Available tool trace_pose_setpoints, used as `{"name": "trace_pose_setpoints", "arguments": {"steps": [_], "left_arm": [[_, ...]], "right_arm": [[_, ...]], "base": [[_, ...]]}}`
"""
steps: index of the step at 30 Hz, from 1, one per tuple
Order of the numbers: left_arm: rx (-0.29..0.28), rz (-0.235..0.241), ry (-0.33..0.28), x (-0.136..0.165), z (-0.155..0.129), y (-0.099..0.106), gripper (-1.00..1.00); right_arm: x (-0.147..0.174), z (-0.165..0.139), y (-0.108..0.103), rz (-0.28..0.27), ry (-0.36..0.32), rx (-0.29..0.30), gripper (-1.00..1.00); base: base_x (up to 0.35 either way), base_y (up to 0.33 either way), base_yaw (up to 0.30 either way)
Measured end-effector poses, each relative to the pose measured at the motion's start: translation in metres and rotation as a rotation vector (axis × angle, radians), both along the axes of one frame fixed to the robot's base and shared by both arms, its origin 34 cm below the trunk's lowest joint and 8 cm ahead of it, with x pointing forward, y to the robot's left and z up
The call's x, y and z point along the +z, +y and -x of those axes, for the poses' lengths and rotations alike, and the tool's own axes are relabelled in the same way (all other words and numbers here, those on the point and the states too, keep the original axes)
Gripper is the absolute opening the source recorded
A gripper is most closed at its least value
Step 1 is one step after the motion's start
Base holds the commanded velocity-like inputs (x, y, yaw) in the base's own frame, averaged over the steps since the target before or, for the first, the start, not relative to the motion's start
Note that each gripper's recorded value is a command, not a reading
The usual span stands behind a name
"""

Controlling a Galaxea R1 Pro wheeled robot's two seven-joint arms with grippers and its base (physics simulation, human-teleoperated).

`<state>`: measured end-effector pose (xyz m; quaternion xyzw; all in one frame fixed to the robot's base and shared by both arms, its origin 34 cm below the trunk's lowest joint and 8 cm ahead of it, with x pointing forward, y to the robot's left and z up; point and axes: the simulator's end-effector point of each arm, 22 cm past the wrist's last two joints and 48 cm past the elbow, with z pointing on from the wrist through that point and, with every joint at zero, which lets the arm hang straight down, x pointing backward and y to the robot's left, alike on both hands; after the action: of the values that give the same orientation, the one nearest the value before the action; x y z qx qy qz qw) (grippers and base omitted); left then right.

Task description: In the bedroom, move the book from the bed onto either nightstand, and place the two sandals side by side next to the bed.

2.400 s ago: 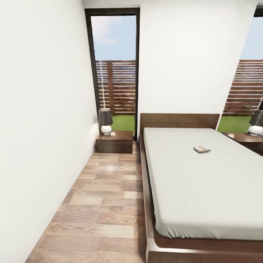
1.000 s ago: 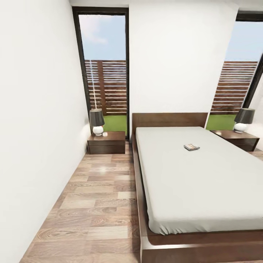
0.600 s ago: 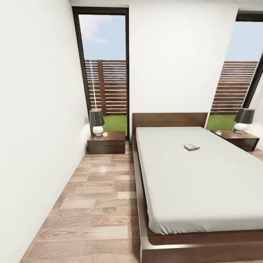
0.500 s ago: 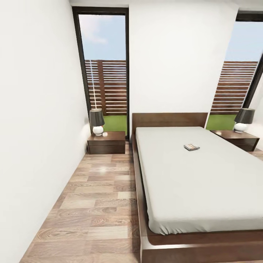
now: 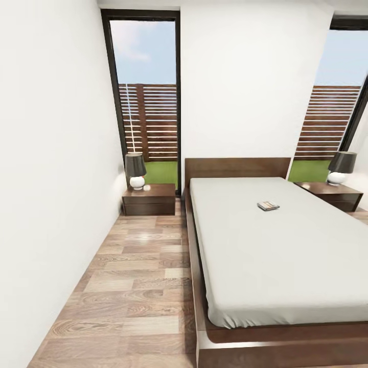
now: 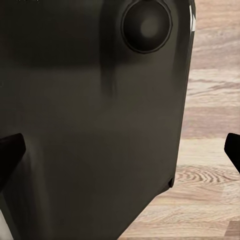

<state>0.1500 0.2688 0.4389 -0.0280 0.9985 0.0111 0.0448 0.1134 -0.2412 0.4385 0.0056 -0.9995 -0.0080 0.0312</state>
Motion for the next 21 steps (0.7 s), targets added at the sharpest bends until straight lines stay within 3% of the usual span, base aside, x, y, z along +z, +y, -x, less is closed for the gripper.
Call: {"name": "trace_pose_setpoints", "arguments": {"steps": [21], "left_arm": [[0.000, 0.000, 0.000, 0.0000, 0.0000, 0.0000, 1.00]], "right_arm": [[0.0001, 0.0011, 0.0031, -0.003, 0.003, -0.004, 1.00]], "base": [[0.000, 0.000, 0.000]]}}
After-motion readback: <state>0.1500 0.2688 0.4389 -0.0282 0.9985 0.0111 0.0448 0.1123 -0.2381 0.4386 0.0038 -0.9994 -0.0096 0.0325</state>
